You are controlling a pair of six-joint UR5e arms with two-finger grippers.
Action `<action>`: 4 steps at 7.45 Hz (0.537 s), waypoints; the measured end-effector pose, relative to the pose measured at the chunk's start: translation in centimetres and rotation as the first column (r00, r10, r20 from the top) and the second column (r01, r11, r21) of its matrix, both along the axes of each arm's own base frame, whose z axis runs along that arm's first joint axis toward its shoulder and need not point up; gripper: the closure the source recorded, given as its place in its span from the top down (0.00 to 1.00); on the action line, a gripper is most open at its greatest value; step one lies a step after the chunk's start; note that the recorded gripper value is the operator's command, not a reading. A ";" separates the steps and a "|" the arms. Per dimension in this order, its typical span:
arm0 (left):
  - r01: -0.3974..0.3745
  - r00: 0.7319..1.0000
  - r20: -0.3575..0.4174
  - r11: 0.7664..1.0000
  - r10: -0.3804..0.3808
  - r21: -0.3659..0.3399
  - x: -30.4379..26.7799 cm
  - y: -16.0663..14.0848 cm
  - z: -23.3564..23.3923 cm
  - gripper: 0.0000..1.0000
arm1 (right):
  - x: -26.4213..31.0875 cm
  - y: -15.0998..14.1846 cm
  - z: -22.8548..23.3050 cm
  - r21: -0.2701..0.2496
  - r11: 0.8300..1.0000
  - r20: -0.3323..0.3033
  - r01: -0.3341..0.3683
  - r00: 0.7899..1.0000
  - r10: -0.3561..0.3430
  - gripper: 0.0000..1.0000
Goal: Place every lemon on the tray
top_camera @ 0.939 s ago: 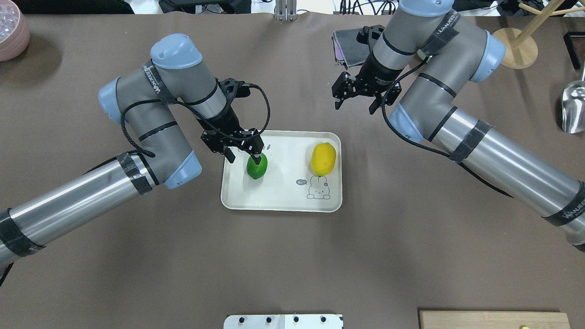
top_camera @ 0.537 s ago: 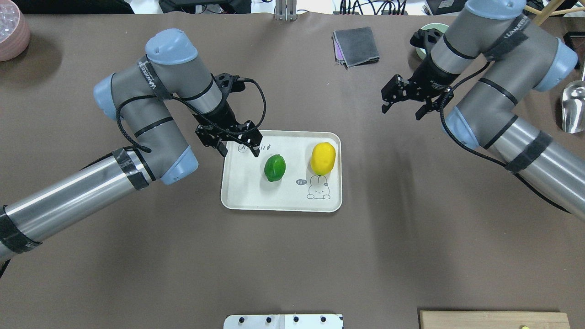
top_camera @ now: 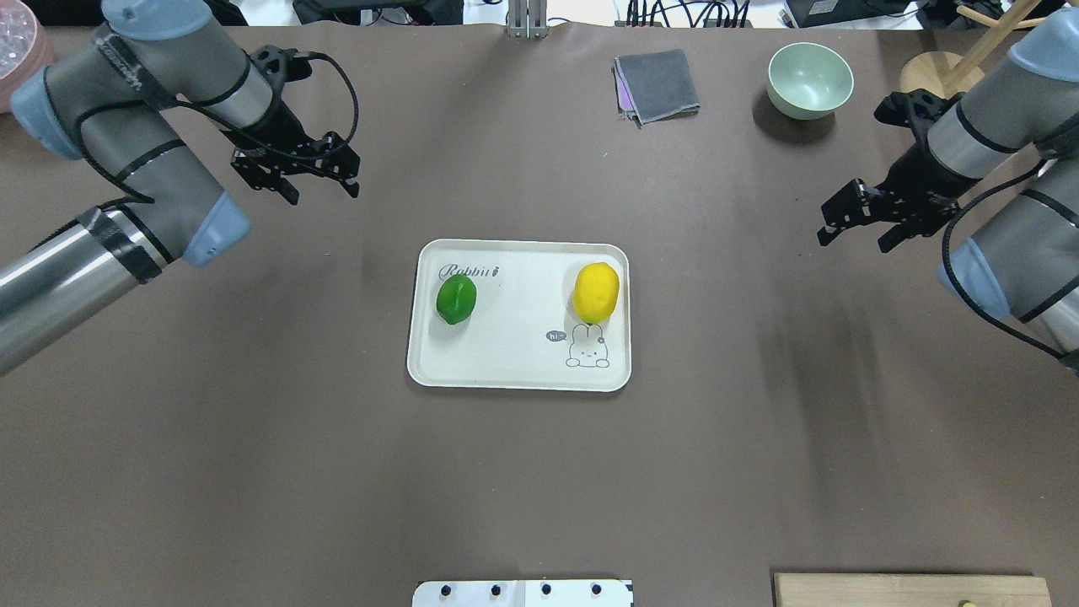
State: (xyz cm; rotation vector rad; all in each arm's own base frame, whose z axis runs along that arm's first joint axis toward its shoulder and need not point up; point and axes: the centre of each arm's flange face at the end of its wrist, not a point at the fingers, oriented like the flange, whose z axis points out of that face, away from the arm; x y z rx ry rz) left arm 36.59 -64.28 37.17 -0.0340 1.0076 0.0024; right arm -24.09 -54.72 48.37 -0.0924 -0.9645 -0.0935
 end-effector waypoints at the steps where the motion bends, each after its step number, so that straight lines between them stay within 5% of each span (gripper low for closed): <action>1: 0.045 0.998 0.047 0.999 -0.046 0.016 -3.3 -1.1 1.7 0.98 | 2.1 0.5 2.5 0.058 0.998 -0.012 0.040 0.999 -0.039 1.00; 4: 0.015 0.954 0.293 0.987 -0.062 0.161 -15.7 -1.6 6.0 0.98 | 10.9 0.3 7.5 0.108 0.994 -0.089 0.019 0.996 -0.009 0.99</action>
